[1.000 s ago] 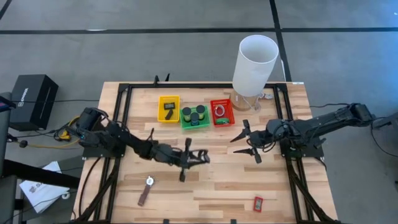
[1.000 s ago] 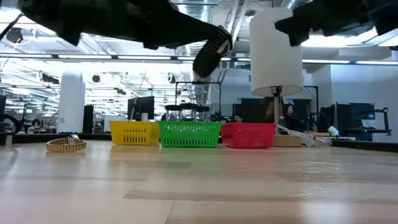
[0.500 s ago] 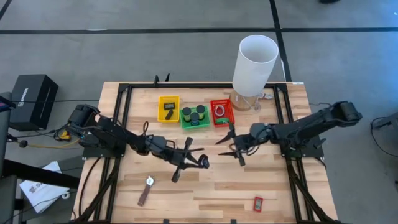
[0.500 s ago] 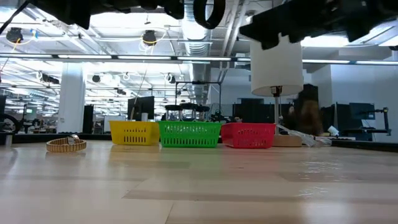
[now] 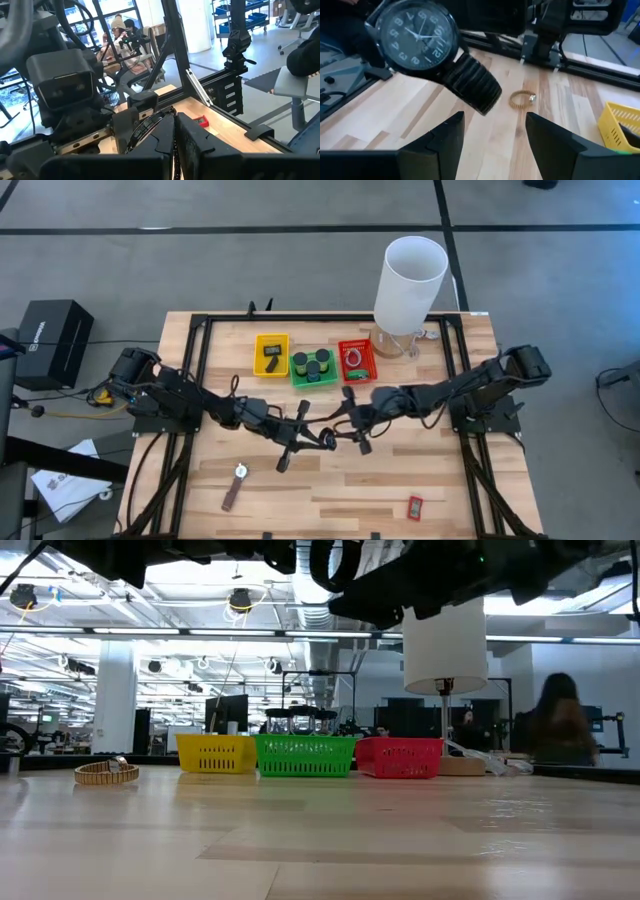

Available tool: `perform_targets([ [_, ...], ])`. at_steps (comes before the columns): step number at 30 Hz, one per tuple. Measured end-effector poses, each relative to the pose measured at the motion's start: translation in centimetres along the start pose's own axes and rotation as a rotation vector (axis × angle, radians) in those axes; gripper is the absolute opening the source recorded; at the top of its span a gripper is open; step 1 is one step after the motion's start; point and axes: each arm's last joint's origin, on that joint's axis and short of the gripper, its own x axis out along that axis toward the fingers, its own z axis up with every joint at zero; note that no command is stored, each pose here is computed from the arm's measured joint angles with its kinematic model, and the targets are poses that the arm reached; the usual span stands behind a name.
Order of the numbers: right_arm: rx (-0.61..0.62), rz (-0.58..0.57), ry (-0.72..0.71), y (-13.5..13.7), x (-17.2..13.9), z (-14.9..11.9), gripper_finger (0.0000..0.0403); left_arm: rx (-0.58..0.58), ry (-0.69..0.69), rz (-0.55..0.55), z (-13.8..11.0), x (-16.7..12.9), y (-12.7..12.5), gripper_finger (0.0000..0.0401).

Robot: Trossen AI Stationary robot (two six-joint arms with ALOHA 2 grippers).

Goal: Pick & Place Office items
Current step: Put the black wrist watch into the red basket

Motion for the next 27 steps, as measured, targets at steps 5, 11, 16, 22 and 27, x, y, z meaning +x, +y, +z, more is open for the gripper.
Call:
perform_targets([
  [5,0.002,0.005,0.036,-0.1,-0.4,0.8,0.0202,0.000,0.008,-0.002,-0.1,0.0,0.0,0.0005],
  [11,0.065,-0.005,-0.024,-0.3,-0.9,2.0,0.0202,0.000,0.007,-0.001,-0.1,0.0,0.0,0.0005],
  [16,0.109,-0.013,-0.066,-0.4,-0.5,2.0,0.0202,0.012,0.014,0.028,-0.1,0.0,0.1,0.0005],
  [22,0.110,-0.044,-0.070,-0.5,0.1,1.6,0.0177,0.015,0.021,0.078,-0.1,0.0,0.2,0.0005],
  [27,0.111,-0.052,-0.067,-0.5,0.1,1.6,0.0124,0.015,0.037,0.161,-0.1,0.0,0.5,0.0005],
])
